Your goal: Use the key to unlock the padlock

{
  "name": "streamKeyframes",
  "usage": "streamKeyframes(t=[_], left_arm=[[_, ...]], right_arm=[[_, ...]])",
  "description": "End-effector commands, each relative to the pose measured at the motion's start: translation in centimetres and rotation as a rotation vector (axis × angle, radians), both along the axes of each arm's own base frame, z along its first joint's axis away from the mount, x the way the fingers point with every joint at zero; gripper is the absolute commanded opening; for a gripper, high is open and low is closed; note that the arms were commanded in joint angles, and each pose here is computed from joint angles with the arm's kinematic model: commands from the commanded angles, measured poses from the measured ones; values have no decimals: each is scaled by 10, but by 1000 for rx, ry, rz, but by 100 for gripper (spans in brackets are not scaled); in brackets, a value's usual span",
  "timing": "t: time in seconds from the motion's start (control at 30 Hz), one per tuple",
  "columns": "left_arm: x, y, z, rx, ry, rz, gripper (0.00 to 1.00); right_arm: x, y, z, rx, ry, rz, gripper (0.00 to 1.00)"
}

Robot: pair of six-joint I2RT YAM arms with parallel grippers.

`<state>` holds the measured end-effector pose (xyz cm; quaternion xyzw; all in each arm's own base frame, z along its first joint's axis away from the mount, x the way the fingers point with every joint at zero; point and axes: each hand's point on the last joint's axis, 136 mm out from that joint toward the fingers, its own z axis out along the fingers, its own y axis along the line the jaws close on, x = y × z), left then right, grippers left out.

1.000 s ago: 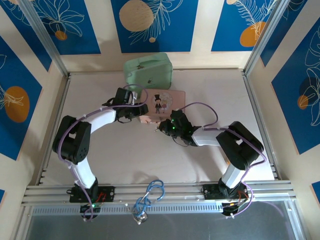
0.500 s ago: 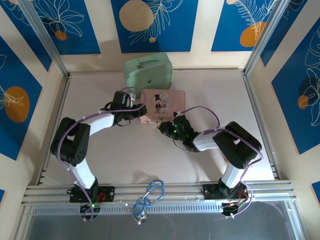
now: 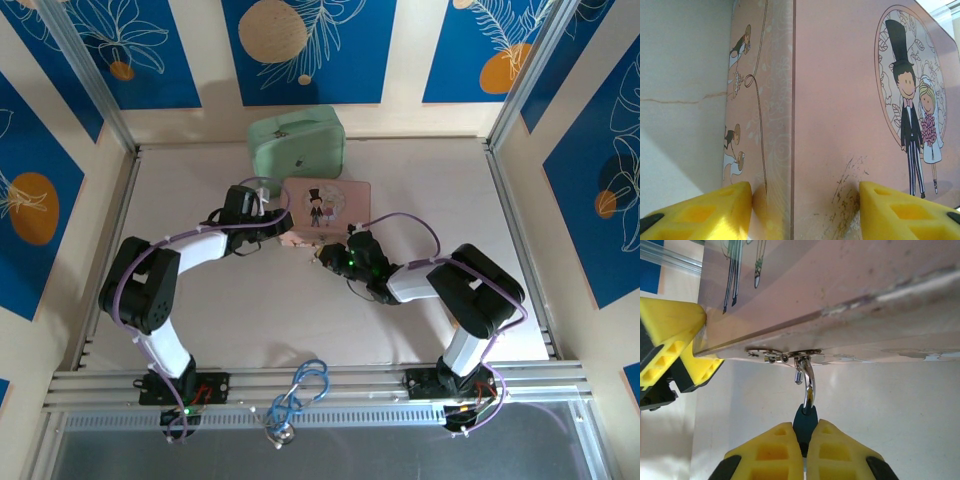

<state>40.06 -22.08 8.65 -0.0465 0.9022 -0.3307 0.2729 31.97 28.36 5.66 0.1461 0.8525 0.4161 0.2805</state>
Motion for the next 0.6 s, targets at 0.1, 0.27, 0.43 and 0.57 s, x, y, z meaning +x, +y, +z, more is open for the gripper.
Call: streamKeyframes(t=[0.1,0.27,0.43,0.57], left_arm=[[-54,22,-69,90,259,15,54],[-69,19,-83,46,300,11,52],[-77,18,-74,26,286,2,52],[-82,20,-70,26,283,1,52]], right_arm=[[-74,-75,-114,-148,489,-286,0],[-87,-111,-118,-376,604,-369,0],[-74,-93,-102,-295,468,-306,0],[-55,-74,-82,-199,327,-248,0]])
